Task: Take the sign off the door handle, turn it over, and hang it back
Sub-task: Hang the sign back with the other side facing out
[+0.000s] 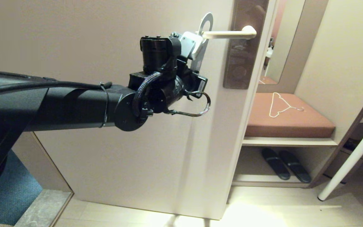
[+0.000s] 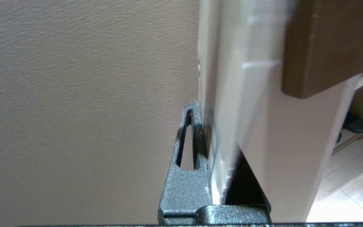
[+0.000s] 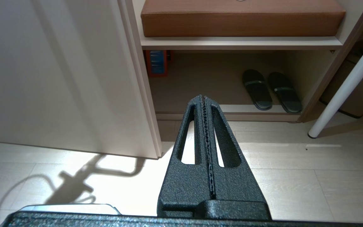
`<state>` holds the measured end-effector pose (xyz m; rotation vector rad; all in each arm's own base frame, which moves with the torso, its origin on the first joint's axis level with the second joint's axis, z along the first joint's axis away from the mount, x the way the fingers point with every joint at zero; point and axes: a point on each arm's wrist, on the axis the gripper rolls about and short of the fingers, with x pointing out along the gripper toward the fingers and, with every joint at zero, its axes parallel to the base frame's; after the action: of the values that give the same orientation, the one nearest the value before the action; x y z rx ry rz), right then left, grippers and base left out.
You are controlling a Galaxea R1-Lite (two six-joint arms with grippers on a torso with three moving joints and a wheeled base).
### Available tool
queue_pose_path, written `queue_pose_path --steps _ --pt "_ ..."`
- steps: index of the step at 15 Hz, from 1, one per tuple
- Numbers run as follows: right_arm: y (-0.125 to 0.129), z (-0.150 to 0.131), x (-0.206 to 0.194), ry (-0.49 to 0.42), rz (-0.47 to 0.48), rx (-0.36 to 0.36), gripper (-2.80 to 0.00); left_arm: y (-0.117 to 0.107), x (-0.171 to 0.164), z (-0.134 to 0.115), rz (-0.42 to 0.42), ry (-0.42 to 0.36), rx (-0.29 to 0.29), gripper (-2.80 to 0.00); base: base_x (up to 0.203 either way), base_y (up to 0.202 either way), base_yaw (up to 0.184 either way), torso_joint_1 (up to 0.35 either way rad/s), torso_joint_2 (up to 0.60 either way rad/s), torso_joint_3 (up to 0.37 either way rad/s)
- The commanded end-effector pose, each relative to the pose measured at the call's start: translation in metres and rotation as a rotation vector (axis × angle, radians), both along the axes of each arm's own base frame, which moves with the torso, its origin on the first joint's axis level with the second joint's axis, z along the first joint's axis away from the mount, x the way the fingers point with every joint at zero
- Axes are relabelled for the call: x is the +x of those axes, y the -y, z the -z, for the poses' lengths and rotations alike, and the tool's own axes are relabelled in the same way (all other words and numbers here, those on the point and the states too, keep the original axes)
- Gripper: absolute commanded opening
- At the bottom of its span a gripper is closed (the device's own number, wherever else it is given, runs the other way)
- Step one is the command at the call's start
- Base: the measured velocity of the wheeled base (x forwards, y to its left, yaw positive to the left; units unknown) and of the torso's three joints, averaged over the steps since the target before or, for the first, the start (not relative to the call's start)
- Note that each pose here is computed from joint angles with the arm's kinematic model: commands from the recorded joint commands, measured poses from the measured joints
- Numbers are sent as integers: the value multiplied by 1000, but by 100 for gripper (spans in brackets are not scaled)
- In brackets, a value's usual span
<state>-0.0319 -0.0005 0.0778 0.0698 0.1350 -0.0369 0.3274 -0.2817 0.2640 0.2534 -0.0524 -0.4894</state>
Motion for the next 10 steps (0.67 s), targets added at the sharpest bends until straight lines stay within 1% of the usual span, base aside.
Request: queue_pose_path --steps 1,5,10 --pt "0 0 0 -2 0 1 -280 4 -3 0 2 1 2 -280 0 0 0 0 0 0" --pt "0 0 0 -2 0 1 -280 11 -8 0 2 8 18 -280 0 0 0 0 0 0" --pt "0 0 0 -2 0 1 -280 22 -20 -16 39 18 11 -280 0 0 0 0 0 0"
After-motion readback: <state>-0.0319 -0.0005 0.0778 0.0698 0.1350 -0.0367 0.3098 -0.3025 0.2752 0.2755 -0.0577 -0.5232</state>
